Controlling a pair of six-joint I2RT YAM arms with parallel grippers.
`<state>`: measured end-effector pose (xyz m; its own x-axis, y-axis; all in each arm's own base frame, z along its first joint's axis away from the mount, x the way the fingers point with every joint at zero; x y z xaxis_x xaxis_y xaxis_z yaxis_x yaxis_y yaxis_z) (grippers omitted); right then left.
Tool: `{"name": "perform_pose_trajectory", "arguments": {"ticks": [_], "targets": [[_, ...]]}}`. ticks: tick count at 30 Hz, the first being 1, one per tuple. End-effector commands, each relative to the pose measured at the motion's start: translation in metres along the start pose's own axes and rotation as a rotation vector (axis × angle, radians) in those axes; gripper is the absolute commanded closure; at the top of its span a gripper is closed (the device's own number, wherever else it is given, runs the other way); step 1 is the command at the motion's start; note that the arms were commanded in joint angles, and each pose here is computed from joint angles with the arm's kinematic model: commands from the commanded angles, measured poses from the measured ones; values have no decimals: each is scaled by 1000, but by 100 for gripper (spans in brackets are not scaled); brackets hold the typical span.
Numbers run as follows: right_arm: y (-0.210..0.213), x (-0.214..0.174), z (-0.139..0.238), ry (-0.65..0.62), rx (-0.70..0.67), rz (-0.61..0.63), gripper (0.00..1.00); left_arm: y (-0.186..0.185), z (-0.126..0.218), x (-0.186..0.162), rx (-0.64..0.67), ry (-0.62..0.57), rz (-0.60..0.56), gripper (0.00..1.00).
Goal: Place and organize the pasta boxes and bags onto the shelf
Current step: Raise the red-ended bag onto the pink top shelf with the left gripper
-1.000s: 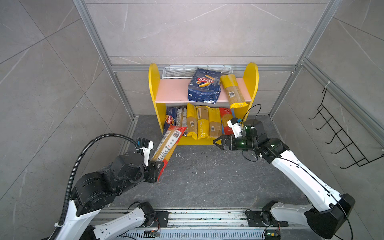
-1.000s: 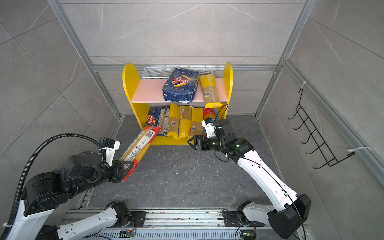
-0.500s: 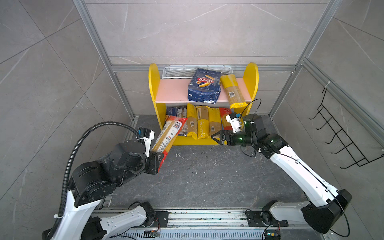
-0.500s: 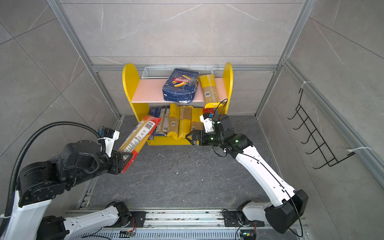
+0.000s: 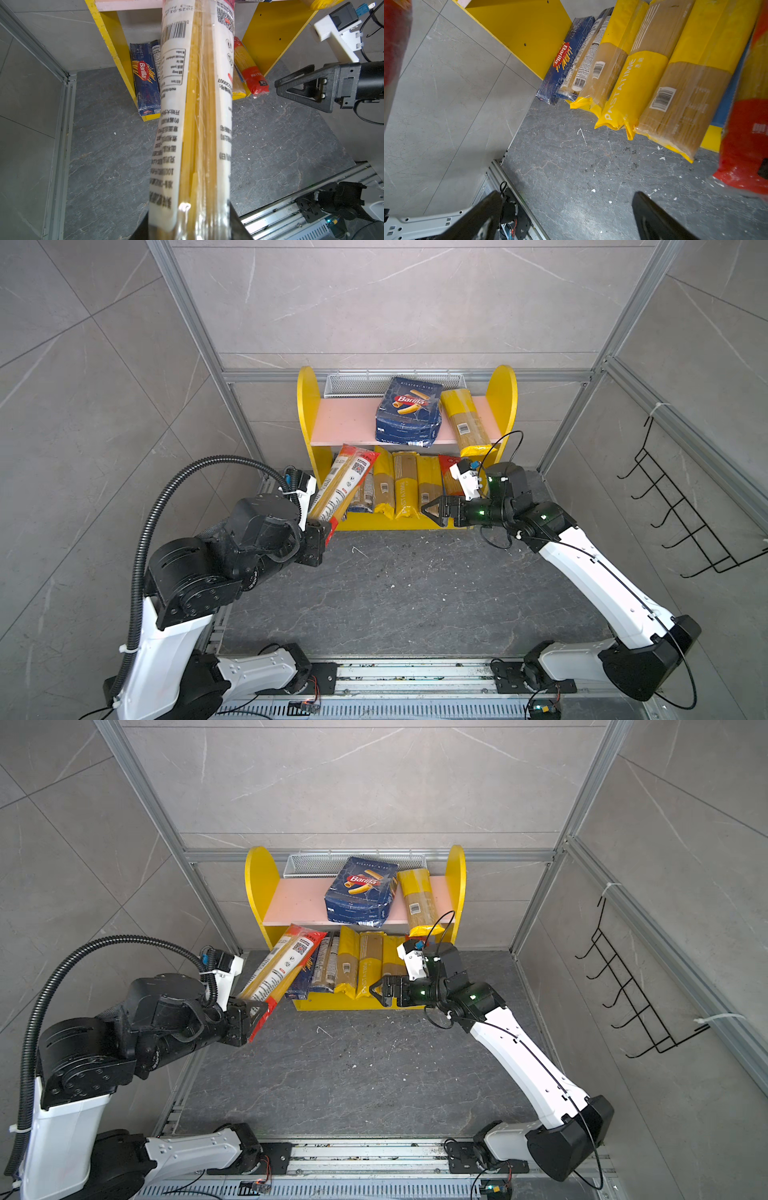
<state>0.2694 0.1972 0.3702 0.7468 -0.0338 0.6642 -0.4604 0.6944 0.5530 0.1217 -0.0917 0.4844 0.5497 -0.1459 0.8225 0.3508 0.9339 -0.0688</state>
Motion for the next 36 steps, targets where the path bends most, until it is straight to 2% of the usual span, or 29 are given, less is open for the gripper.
{"name": "perform_pose_trajectory", "arguments": {"ticks": [1, 10, 17, 28, 36], "targets": [[9, 6, 6, -10, 18, 42, 0, 6, 22, 37, 39, -230, 22, 100], [8, 5, 5, -12, 17, 53, 1, -2, 16, 77, 91, -270, -30, 100], [8, 4, 7, -13, 13, 70, 0, 31, -22, 95, 85, -211, 101, 100], [5, 0, 21, -23, -36, 115, 0, 45, -62, 126, 31, -241, 163, 100], [-4, -1, 18, -14, -57, 105, 0, 55, -91, 145, 21, -241, 173, 100]]}}
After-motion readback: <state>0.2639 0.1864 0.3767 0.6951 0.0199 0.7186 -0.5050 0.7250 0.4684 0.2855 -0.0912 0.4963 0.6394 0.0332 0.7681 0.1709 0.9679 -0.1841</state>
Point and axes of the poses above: each gripper's point midway between its finger pads, its own z axis back along the fingers, its own y axis along the line the jaws close on, x = y × z, the point moved 8 cm from there along z, back along the fingers, and after that the axes turned 2 degrees about -z, right-handed, at the moved point
